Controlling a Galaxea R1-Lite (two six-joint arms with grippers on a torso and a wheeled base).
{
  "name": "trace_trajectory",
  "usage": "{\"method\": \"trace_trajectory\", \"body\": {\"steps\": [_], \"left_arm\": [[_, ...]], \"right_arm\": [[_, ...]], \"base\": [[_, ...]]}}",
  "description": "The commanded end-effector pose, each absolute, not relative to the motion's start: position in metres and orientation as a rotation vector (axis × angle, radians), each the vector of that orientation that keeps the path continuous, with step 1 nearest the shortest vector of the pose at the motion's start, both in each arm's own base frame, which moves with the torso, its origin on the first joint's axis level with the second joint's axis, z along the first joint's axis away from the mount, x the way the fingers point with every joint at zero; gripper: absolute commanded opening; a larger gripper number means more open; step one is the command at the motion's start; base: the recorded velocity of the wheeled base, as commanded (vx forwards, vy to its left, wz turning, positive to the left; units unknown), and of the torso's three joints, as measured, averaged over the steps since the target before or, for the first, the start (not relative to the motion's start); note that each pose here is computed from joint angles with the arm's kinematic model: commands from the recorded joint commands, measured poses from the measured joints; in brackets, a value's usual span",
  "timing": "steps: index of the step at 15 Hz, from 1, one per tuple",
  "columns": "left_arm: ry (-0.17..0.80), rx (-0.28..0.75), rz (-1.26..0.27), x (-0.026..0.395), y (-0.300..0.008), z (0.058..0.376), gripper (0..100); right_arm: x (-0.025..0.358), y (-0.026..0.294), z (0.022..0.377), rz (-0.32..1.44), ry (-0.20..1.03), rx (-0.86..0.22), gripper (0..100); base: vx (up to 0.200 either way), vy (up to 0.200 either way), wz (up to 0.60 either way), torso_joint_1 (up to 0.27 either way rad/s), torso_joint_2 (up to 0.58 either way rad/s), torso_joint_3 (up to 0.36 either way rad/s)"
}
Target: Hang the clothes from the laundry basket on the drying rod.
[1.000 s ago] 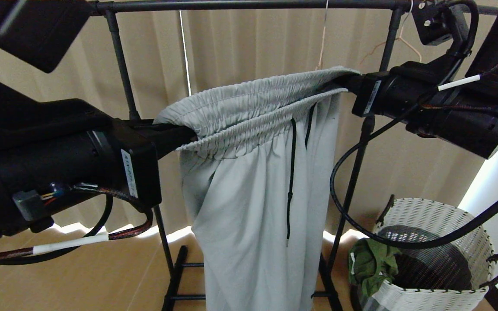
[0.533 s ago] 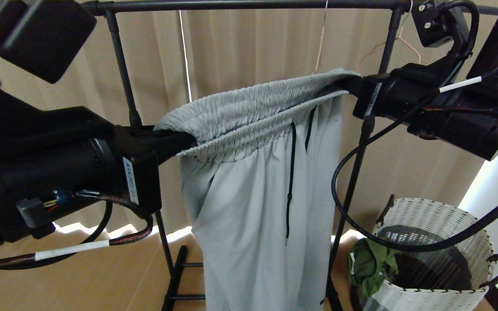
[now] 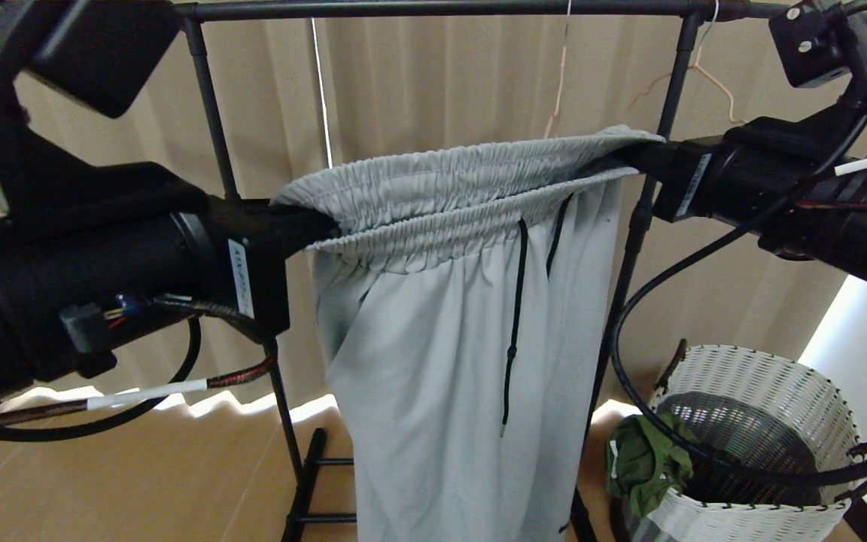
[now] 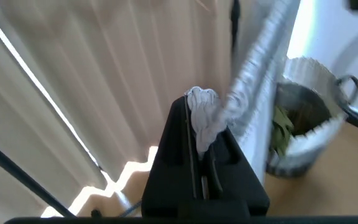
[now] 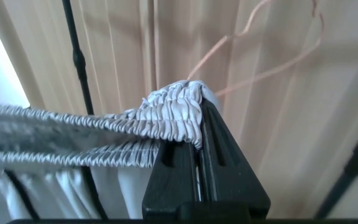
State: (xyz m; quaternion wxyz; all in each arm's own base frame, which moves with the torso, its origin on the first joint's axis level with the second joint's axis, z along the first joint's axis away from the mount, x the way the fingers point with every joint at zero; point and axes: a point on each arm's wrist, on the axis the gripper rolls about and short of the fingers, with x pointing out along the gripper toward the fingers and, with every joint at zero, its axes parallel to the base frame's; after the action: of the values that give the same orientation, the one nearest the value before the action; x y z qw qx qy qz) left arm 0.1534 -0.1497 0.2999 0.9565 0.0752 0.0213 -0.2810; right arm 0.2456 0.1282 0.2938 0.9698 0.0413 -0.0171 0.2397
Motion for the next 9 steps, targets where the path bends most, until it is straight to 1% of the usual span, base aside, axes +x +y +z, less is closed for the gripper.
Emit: {"method": "trace_trajectory", "body": {"steps": [1,5,9], "left_arm": [[0.036,0.151,-0.522,0.172,-0.157,0.307,0],[0.038,0.146,-0.413,0.206,-0.168,0.312,0],[-0.020,0.119,-0.329,0.238,-0.187,0.314,0]], "right_arm": [[0.225,0.118,0.304,0.487,-0.052,0.088,0],[0.195,0.102,0.309,0.486,-0.011,0.078,0],[0.168,0.088,0.299,0.490,0.034,0.067,0]], "base": [[0.000,0.000,0.00,0.000,0.00,0.000],[0.000,0.000,0.00,0.000,0.00,0.000],[0.000,0.000,0.00,0.000,0.00,0.000]]}}
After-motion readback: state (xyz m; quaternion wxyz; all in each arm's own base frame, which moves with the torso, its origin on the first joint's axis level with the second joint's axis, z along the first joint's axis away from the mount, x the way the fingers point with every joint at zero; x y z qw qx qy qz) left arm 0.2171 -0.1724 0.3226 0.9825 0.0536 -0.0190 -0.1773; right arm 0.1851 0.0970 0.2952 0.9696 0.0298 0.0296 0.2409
